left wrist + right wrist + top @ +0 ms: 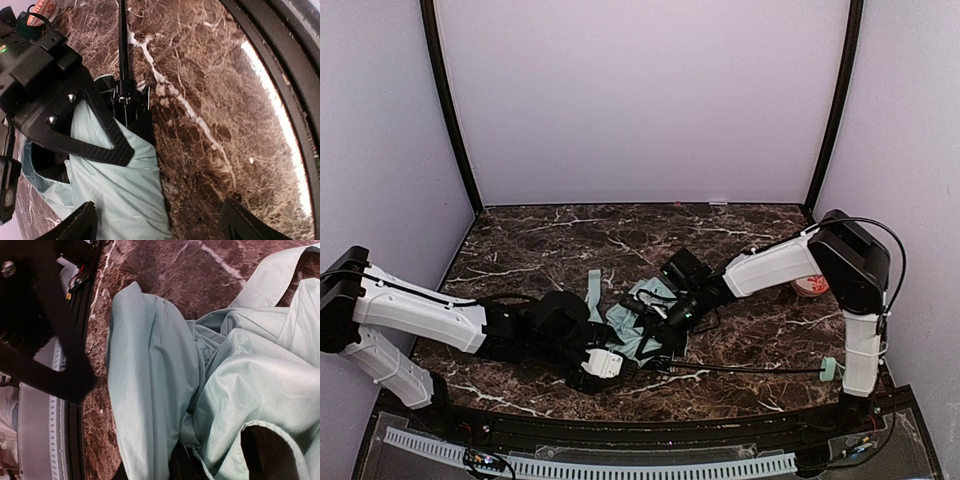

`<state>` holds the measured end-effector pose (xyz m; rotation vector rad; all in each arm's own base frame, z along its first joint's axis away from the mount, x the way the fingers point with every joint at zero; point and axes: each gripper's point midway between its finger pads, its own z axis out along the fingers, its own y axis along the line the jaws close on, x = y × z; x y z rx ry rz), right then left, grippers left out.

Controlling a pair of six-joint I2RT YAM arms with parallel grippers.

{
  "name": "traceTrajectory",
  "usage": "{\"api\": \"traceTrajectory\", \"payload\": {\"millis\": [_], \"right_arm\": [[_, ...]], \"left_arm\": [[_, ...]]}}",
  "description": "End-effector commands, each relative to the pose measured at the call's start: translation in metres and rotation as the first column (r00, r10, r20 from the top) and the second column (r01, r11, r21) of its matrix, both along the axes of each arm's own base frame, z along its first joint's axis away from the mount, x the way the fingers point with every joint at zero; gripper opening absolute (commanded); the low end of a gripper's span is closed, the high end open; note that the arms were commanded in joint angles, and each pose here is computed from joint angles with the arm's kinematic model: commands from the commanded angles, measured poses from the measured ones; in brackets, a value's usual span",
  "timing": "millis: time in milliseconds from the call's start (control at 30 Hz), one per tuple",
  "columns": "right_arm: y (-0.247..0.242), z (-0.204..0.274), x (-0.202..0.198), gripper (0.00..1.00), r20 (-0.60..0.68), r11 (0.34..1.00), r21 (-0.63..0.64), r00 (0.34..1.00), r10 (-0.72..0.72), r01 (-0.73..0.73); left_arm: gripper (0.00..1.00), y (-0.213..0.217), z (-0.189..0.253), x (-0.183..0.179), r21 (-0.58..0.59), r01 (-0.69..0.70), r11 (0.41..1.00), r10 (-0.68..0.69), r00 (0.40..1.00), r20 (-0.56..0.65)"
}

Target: Put away the umbrella

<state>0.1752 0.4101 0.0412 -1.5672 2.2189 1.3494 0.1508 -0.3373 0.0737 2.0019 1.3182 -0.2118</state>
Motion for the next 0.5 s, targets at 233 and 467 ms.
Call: {"api": "traceTrajectory", "payload": {"millis": [233,467], "right_arm": [[-0.027,-0.032,-0.049,0.07,-0.348,0.986,-0.145,0.937,0.022,-0.077],[-0.021,-0.027,-0.014,0.1,-0.329,0.992,-0.123,0.942,-0.065,0.026]], "left_arm": [[0.9,-0.015,-0.016,0.025,0.033,-0.026,0.999,0.022,0.994,0.111],[0.8,0.005,-0.061,0.008,0.273,-0.078,0.959,0.11,0.989,-0.103]]}}
